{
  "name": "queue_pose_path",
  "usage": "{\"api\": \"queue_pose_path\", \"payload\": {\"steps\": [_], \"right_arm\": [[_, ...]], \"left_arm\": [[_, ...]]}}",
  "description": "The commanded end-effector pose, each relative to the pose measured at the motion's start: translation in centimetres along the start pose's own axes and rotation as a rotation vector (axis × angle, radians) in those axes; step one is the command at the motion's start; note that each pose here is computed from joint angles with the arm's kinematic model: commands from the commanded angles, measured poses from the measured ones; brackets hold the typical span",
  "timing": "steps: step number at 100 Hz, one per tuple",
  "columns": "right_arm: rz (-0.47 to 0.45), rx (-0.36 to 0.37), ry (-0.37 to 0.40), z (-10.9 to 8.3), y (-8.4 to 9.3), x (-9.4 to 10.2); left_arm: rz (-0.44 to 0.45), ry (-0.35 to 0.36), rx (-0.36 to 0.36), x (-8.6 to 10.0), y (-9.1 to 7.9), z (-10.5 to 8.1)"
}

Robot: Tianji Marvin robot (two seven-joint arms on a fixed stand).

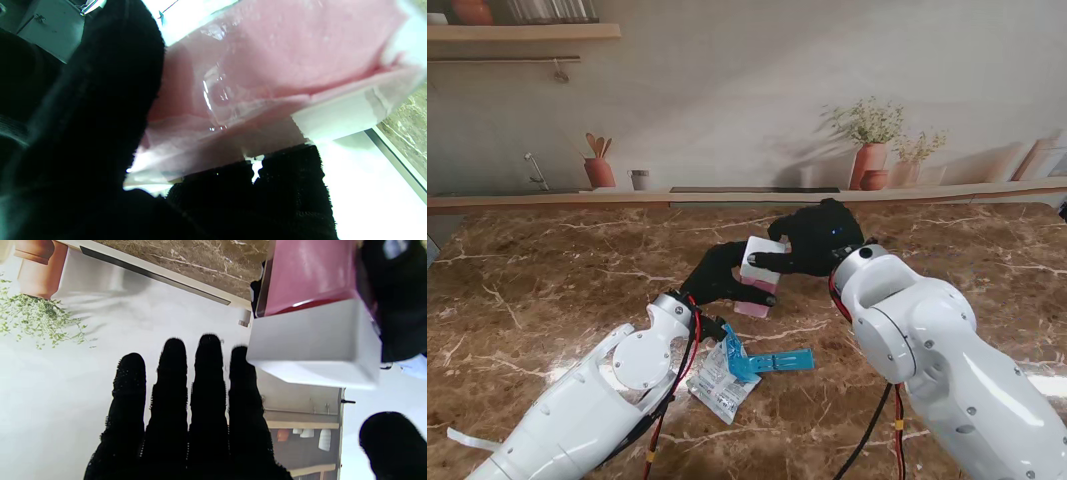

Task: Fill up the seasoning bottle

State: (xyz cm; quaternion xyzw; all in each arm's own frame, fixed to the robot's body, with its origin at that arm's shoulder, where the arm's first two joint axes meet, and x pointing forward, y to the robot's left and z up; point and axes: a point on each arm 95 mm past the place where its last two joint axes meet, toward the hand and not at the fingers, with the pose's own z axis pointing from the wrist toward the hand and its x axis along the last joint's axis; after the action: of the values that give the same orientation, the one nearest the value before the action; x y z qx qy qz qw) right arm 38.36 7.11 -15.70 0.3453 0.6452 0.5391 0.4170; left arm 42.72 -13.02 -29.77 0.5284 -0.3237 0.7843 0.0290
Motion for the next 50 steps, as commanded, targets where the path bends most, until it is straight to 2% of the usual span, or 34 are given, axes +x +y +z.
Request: {"api": "queue_pose_path", "payload": {"steps": [1,19,38,50], "right_arm": [[0.048,0.015,0.027,-0.7,0.3,0.2],[0.151,-0.012,0.180,-1.4,1.4,-0.5],[0.120,-0.028,0.278,-1.0,1.3,-0.9],[0.106,0.021,0.304,-0.6,0.9,-1.0]], "left_arm": [[-0.003,0.015,-0.002,0.6,0.1,0.2],[-0.005,0.015,-0.005,0.6,0.2,0.2],[-0.002,0.020,-0.007,0.7,0.3,0.3],[0.000,0.023,-0.008,0.7,0.2,0.3]]}}
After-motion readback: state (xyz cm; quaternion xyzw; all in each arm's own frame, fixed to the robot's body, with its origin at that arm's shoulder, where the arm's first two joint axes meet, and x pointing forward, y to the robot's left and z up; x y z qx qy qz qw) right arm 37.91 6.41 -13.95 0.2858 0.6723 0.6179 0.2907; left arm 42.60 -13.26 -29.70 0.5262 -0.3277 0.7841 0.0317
